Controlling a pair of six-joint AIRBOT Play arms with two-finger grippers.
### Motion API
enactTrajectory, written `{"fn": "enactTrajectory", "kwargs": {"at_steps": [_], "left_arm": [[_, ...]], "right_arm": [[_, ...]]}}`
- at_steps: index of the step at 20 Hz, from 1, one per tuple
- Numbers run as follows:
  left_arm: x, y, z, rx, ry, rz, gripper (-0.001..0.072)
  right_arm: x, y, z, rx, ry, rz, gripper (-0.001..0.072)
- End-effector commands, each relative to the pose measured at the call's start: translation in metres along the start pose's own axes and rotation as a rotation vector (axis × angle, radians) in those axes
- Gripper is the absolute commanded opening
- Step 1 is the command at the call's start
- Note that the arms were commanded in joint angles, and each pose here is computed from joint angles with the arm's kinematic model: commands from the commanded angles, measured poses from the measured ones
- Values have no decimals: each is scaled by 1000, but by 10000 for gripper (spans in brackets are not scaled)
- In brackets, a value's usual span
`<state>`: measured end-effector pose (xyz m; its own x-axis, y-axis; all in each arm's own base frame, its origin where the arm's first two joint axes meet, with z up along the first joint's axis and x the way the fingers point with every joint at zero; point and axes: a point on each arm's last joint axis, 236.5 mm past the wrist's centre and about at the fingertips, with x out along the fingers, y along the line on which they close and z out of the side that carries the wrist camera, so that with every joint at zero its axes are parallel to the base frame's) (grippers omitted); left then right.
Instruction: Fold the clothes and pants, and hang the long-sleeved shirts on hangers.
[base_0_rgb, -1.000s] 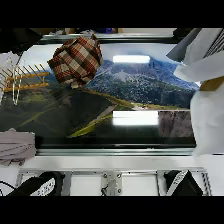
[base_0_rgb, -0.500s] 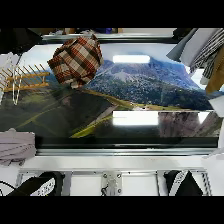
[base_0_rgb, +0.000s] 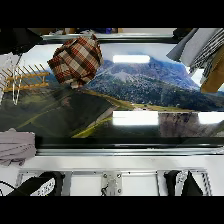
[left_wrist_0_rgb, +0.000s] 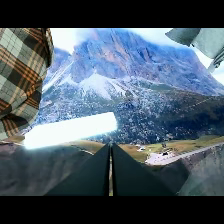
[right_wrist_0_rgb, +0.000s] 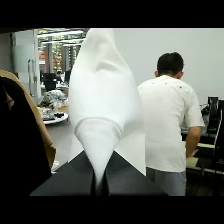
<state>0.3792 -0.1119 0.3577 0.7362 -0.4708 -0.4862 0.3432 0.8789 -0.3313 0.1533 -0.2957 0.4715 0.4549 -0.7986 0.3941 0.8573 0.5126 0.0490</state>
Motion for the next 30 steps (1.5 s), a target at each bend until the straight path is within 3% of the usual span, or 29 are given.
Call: {"fn": "enactTrajectory", "kwargs": {"at_steps": [1,17,30], "left_arm": [[0,0,0,0,-1,0,16],[0,0,0,1,0,0,16],[0,0,-1,7,7,0,16]], "right_arm": [[3,-4,9,0,-26,-15,5],[-7,-5,62,-7,-150,-34,5],[6,-8,44,-9,-114,-39,5]]}}
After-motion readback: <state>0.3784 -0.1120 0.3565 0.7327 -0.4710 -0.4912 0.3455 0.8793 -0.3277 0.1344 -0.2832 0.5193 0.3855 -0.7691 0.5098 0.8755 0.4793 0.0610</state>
